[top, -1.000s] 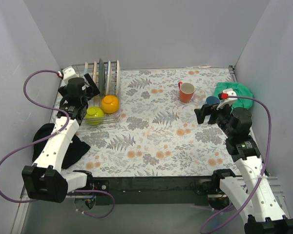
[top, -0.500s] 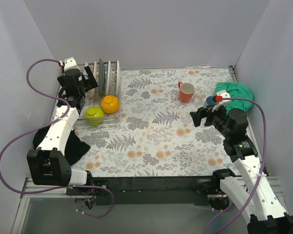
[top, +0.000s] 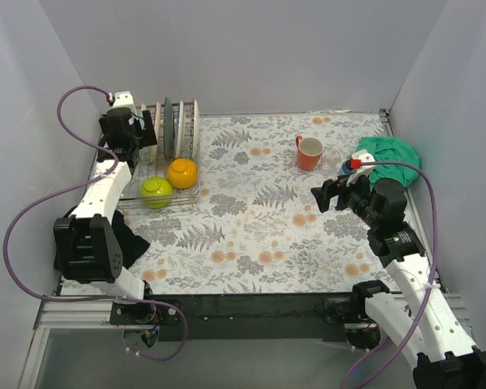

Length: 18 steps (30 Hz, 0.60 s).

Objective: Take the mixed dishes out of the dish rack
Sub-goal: Pick up the plate from the dish rack.

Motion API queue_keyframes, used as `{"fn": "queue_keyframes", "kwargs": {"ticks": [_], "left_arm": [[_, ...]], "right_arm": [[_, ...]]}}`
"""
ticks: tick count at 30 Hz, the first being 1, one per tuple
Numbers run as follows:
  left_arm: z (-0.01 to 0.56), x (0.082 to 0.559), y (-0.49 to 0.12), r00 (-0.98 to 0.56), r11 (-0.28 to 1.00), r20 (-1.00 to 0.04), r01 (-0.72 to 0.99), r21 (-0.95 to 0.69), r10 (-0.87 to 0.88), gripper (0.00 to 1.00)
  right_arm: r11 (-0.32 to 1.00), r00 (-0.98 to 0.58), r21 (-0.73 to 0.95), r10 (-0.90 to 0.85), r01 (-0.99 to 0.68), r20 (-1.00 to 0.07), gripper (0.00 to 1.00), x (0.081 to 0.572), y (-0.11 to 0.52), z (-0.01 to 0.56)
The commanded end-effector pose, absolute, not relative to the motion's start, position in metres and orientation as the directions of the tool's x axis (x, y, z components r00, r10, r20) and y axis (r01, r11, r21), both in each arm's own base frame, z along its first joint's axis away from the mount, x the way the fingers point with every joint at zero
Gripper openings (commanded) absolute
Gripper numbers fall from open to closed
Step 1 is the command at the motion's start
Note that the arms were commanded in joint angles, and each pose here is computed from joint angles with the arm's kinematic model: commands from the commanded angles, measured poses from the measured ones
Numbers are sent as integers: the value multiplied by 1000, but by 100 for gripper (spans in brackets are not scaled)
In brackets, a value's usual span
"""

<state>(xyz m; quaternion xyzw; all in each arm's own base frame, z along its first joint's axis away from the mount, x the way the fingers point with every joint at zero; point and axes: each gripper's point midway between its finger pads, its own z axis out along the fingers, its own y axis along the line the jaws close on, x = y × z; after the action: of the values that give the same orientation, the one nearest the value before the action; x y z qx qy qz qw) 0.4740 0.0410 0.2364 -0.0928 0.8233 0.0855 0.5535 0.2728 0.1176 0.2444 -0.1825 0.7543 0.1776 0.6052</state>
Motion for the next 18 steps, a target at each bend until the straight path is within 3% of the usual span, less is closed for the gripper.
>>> {"fn": "queue_keyframes", "kwargs": {"ticks": [1, 10, 18], "left_arm": [[259, 485, 60, -326, 974, -944, -226, 23, -53, 81], [224, 505, 55, -384, 985, -921, -170, 4, -62, 74], [218, 526, 61, -383, 986, -923, -134, 99, 41, 66]], "right_arm": [[848, -155, 15, -80, -531, -985, 95, 275, 126, 251], [839, -172, 15, -94, -544, -981, 94, 276, 129, 242], [835, -186, 13, -107, -550, -977, 93, 278, 131, 236]]}}
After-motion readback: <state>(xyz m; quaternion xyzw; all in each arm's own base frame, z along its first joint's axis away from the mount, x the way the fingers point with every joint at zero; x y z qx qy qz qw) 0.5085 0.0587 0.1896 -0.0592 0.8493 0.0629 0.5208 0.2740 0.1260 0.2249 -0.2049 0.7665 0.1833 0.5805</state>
